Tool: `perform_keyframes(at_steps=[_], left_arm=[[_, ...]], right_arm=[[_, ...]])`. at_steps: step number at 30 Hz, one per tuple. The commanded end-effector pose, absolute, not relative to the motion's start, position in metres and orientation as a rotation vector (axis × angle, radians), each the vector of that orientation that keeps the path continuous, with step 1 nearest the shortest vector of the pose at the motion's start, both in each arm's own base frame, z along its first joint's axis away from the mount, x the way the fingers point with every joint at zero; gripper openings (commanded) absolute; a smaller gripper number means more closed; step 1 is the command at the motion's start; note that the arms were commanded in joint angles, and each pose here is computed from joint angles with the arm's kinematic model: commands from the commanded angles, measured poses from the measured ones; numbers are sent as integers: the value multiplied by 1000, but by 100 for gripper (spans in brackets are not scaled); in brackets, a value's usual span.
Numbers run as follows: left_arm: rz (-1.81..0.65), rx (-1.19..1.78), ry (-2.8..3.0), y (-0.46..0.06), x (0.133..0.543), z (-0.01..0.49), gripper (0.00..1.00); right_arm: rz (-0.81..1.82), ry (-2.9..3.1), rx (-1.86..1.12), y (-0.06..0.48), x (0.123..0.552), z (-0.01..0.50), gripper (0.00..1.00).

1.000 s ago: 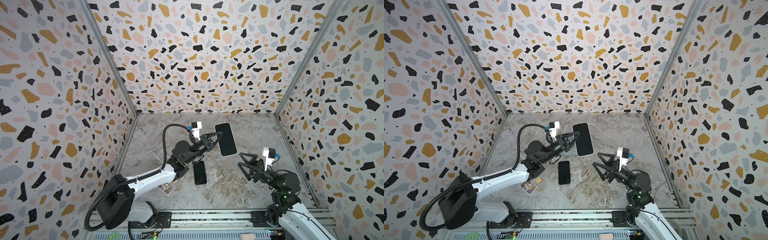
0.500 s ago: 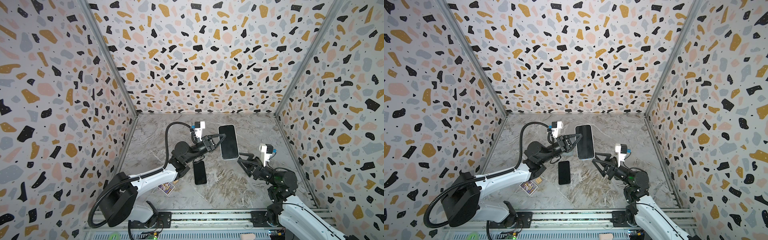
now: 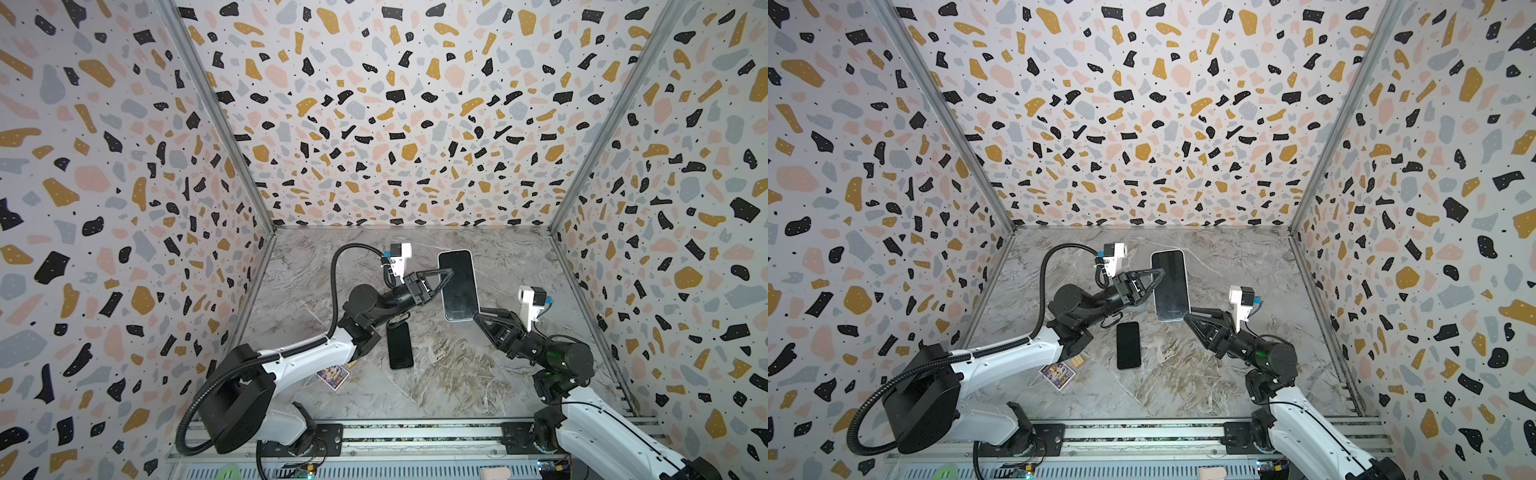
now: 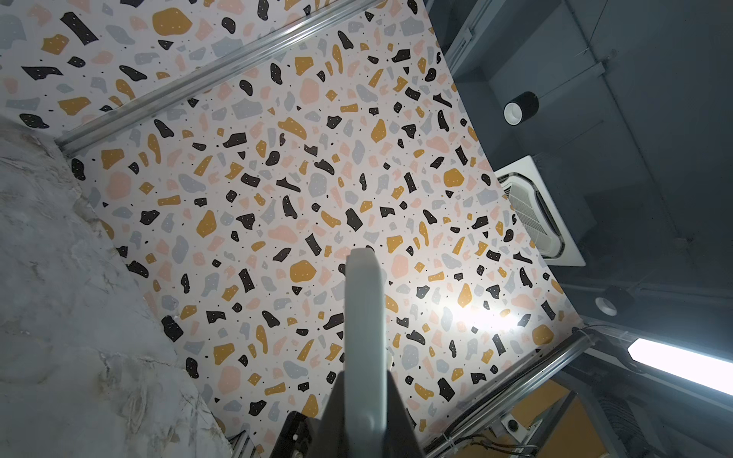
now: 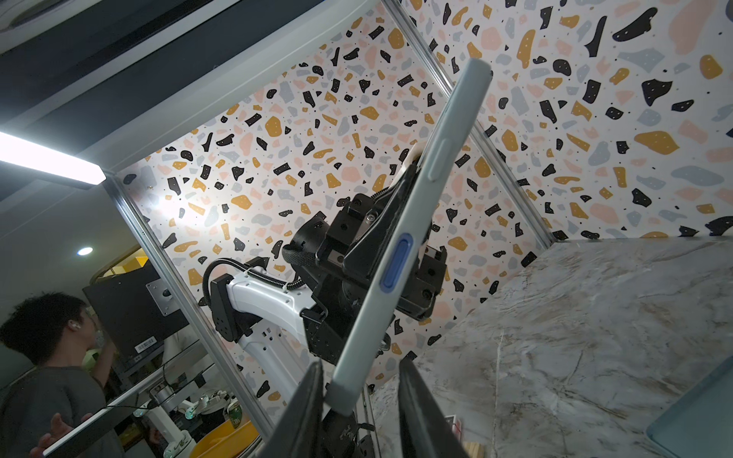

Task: Take the phone out of the phone case
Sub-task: Remove the phone case from the phone.

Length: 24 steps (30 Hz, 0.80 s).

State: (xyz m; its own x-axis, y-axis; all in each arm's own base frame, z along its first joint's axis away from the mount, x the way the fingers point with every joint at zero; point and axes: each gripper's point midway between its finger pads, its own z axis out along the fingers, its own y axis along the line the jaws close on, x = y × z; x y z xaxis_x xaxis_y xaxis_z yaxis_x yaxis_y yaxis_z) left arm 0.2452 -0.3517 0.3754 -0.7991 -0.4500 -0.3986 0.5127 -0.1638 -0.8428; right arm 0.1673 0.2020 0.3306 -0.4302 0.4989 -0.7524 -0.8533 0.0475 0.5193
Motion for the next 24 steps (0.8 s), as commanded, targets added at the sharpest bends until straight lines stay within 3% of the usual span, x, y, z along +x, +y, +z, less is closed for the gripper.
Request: perform_keyframes(at_steps=[1,7,24], left_arm=[[-2052,161,1336,-343,227,408,0],[-2123,105,1318,-343,231,409,0],[-2464,32,1166,-344,224,450,0]], right_arm=[[1605,1178,-452,200,159,345,24],[1604,1169,-469,200,156,343,10],[1630,1062,-686,208,124,344,12]])
